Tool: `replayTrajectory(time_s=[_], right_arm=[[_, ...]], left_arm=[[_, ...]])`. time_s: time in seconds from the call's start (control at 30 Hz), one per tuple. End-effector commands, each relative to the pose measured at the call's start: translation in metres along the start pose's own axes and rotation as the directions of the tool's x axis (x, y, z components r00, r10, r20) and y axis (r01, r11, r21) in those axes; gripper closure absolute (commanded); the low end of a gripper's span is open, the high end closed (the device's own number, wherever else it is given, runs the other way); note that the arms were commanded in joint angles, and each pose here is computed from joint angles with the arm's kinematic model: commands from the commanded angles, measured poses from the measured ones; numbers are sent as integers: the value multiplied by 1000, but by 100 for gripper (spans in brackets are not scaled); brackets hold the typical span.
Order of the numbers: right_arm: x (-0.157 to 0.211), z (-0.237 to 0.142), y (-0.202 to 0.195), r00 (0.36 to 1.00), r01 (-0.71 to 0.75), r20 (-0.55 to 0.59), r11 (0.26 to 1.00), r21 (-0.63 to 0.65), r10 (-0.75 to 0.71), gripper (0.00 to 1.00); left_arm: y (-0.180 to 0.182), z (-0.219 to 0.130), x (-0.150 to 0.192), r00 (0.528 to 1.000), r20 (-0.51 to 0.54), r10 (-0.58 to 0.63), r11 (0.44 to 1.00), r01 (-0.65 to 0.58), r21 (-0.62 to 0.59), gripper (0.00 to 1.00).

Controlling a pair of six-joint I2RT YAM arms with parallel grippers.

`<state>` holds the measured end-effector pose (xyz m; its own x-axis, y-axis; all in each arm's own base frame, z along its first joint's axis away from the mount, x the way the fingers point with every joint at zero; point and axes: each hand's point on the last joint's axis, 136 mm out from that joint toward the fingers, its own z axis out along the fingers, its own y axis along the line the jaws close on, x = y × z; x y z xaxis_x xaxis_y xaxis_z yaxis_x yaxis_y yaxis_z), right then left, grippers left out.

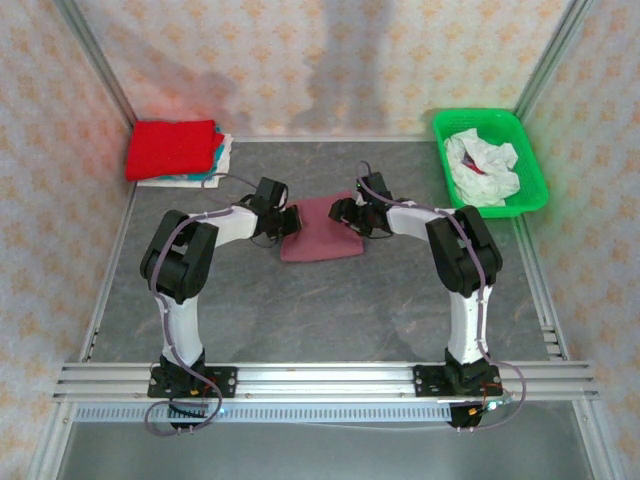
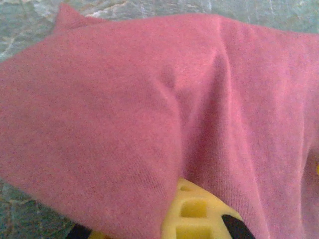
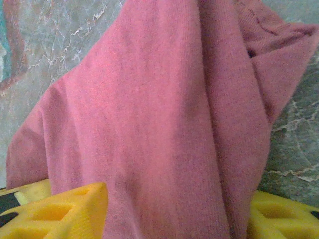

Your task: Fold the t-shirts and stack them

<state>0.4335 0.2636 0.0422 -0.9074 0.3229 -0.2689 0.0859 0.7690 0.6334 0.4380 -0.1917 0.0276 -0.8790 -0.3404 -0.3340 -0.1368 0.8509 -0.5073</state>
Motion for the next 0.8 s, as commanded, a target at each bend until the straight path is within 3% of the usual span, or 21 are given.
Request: replayTrajectory(time_s=[0.0,0.17,0.33,0.57,0.77], right_arm=[[3,-6,7,1000,7,11,999,-37,-6,40],[-11,-42,19,995,47,95,998,-50,-42,36],[-22,-79,36,968,158,207,985,-63,-142,26],[-25,-101,54,928,274,296,954,-123,-228,21],[-23,-106,68,923,301,303,936,-184,-238,21]], left_arm=[[17,-1,0,1000,-25,1,999,-2,-49,100],[37,-32,-31,998,39,57,989,-51,-140,100],[25,-75,-81,970,121,211,957,-180,-228,100],[0,-109,-144,876,134,463,845,-391,-363,100],[-3,-131,-196,803,164,573,778,-471,-415,100]])
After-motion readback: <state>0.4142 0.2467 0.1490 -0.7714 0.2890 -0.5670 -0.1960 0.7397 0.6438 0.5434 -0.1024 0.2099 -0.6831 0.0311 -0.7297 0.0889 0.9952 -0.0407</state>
